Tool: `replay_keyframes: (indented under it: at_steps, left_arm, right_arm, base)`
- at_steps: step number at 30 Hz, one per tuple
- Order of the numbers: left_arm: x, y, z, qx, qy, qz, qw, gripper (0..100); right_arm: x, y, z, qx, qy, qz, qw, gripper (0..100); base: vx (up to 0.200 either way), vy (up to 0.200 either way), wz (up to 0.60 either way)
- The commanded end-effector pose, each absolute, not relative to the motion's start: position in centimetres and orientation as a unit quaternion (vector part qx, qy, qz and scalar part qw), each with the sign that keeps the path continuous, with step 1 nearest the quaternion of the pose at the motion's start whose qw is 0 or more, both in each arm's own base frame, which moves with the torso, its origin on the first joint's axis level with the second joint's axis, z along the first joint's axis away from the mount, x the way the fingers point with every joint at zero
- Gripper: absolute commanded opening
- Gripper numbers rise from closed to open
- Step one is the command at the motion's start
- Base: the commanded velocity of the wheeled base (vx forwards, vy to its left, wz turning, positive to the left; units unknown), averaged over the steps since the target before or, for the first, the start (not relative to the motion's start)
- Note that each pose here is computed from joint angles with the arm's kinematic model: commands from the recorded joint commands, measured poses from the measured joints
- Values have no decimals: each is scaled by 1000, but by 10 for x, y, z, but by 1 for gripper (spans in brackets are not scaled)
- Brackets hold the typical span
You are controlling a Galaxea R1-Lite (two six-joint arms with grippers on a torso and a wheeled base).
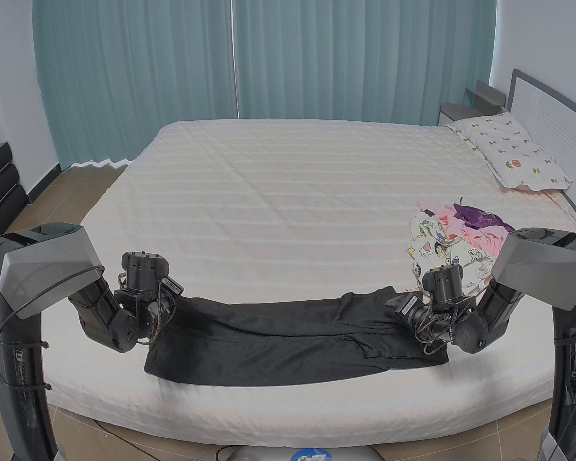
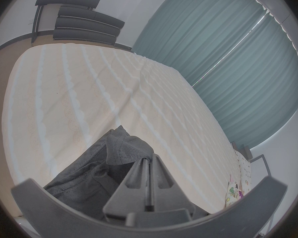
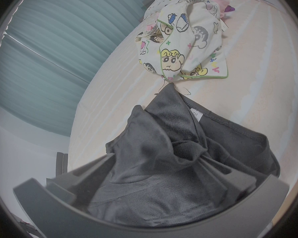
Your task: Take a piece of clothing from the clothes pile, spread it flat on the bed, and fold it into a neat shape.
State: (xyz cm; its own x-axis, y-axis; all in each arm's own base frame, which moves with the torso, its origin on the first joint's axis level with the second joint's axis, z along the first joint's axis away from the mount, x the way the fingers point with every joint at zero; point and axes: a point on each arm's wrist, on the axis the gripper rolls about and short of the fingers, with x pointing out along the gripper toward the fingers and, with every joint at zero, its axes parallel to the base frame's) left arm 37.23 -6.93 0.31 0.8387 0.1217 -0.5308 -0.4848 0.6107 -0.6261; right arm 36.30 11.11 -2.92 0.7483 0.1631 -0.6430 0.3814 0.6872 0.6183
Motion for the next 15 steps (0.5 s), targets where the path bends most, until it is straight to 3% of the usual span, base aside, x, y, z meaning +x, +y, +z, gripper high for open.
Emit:
replay_keyframes:
  at_steps: [1,15]
  left_arm:
    - [372,-69,2,-405,225,175,869,0]
    - [385,-71,16,-414,198,161,874,0]
  right_arm:
    - [362,112,-32,387,350,-69,850,0]
    - [377,111,-10,403,299,-62,863,0]
  base:
    - [0,0,0]
    - [0,0,0]
